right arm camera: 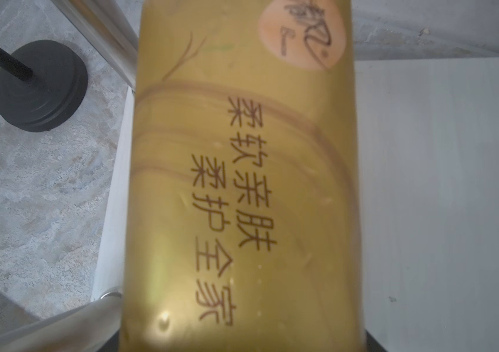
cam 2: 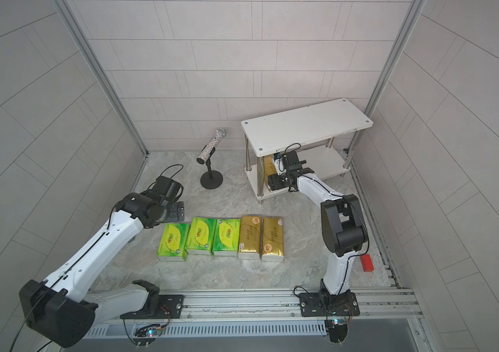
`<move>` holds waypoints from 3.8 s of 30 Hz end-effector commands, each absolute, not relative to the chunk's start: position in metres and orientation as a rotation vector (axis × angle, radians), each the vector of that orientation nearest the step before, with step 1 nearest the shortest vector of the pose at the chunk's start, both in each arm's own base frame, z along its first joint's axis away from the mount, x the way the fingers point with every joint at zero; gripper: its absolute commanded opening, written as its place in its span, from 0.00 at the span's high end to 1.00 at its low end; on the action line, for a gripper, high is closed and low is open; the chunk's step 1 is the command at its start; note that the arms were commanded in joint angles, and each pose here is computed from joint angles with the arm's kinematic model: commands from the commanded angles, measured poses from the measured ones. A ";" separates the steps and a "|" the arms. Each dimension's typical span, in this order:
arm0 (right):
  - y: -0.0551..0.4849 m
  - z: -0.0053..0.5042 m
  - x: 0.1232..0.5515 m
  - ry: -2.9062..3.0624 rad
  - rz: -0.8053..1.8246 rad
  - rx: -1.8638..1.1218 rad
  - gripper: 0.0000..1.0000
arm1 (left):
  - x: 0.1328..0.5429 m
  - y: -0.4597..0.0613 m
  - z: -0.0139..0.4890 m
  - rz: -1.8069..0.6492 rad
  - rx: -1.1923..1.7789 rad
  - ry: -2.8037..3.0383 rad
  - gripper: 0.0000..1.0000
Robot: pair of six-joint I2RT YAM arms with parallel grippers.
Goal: Place the tissue boxes on the shelf by color
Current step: Place a box of tissues on the shelf.
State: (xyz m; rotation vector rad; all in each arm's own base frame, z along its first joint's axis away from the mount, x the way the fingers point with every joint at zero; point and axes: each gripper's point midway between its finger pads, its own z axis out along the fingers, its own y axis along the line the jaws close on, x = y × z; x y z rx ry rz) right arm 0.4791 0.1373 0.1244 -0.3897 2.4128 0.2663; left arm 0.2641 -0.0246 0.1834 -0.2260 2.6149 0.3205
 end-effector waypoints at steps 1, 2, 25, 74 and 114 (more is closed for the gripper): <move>0.137 0.116 0.480 2.439 0.273 -0.401 0.20 | 0.268 -0.025 0.192 0.338 -0.213 2.606 0.00; 0.138 0.116 0.481 2.438 0.274 -0.401 0.19 | 0.268 -0.025 0.192 0.340 -0.211 2.607 0.00; 0.139 0.107 0.488 2.443 0.312 -0.410 0.20 | 0.267 -0.024 0.191 0.352 -0.201 2.613 0.00; 0.121 0.155 0.484 2.355 0.337 -0.160 0.07 | 0.267 -0.029 0.195 0.303 -0.190 2.612 0.00; 0.088 0.140 0.258 2.544 0.360 0.313 0.00 | 0.261 -0.047 0.180 0.224 -0.097 2.658 0.00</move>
